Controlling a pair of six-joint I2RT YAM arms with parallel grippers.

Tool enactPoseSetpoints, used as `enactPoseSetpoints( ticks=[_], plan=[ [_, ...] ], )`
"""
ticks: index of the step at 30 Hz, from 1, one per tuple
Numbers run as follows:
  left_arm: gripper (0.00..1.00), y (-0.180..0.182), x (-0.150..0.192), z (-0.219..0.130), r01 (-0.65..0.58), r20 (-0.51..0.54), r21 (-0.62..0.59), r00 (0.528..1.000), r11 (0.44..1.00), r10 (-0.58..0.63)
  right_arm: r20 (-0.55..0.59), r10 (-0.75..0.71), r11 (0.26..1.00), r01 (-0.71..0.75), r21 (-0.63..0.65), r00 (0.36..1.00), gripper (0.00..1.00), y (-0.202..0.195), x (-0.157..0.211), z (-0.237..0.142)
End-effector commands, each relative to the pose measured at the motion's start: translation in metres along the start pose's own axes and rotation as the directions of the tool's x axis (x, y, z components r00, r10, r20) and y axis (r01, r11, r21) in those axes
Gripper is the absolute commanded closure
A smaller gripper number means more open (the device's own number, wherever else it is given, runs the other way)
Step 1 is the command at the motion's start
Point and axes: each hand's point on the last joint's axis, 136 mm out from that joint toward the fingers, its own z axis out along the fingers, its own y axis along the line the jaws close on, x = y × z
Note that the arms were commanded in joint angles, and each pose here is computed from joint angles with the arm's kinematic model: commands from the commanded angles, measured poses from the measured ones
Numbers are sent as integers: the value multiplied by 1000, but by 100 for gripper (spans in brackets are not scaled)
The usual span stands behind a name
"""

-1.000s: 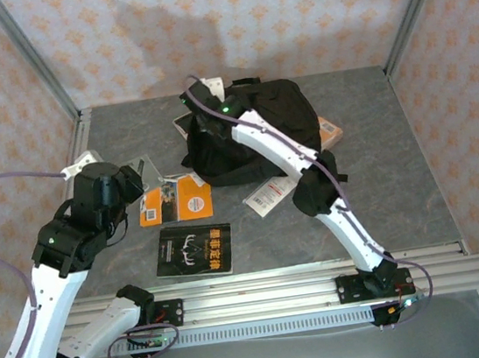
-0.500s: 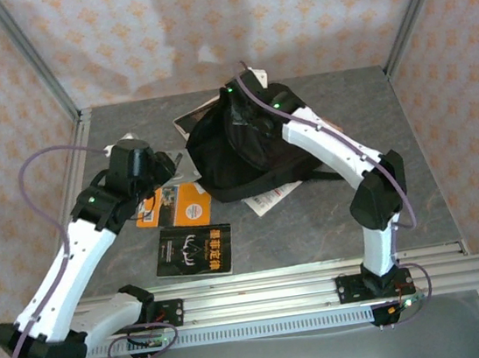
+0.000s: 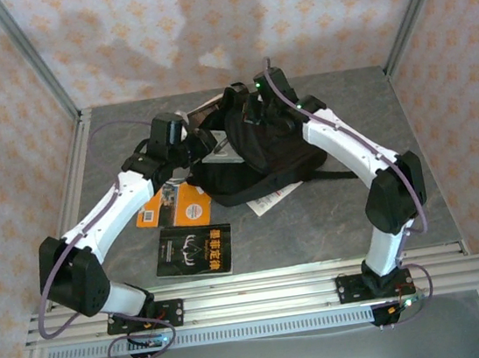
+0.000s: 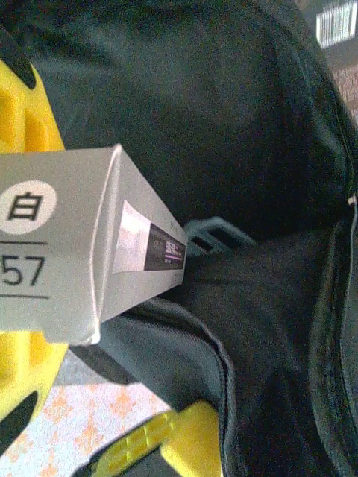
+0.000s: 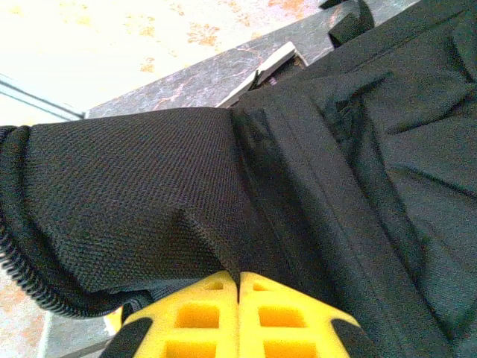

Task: Pack the student bag
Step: Place the pencil case in the student bag.

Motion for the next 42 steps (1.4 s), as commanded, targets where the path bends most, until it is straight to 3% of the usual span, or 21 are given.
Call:
enactPoseSetpoints(
  ticks=[1,2,4,6,11,18,24,26,28,30,31,36,42],
  plan=[
    [69,-59,-30,-18,-58,101,244,994,968,34,35,10,991,-6,-131,999,100,27,-17,-29],
    [69,-63,-31,-18,-64,98,266,994,962,39,34,2,991,2,-132,999,96,27,-17,-31],
    [69,-70,-31,-16,-65,91,301,995,951,39,26,-12,992,15,-122,1000,60,24,-17,-35],
    [69,-75,-32,-16,-58,91,325,995,944,30,22,-28,995,30,-96,999,38,21,-20,-40],
    [70,-74,-31,-8,-33,80,336,997,941,6,-5,-81,995,80,-61,997,24,16,-22,-46],
    [70,-76,-19,7,-26,43,331,999,943,12,-88,-67,994,59,-92,994,21,11,-21,-31],
    [71,-72,-14,12,-22,33,308,999,951,13,-178,-92,996,89,-27,980,31,-8,-6,-8],
    [71,-69,-14,12,-25,34,297,999,955,15,-175,-81,997,81,-4,981,40,-16,-7,-5],
    [71,-67,-12,11,-26,31,290,999,957,18,-173,-70,997,71,-4,982,61,-18,-8,-3],
    [72,-63,-11,10,-22,27,271,1000,962,15,-151,-74,996,80,35,986,95,-22,-14,-5],
    [72,-59,-13,9,-15,31,252,999,968,7,-132,-76,994,85,64,988,100,-25,-20,-8],
    [75,-11,-13,-3,-41,29,-8,999,999,41,28,-101,974,93,209,995,100,-31,-65,-46],
    [75,5,-5,13,-21,-15,-70,1000,997,20,70,-99,986,88,140,993,100,-8,-79,-68]
  ],
)
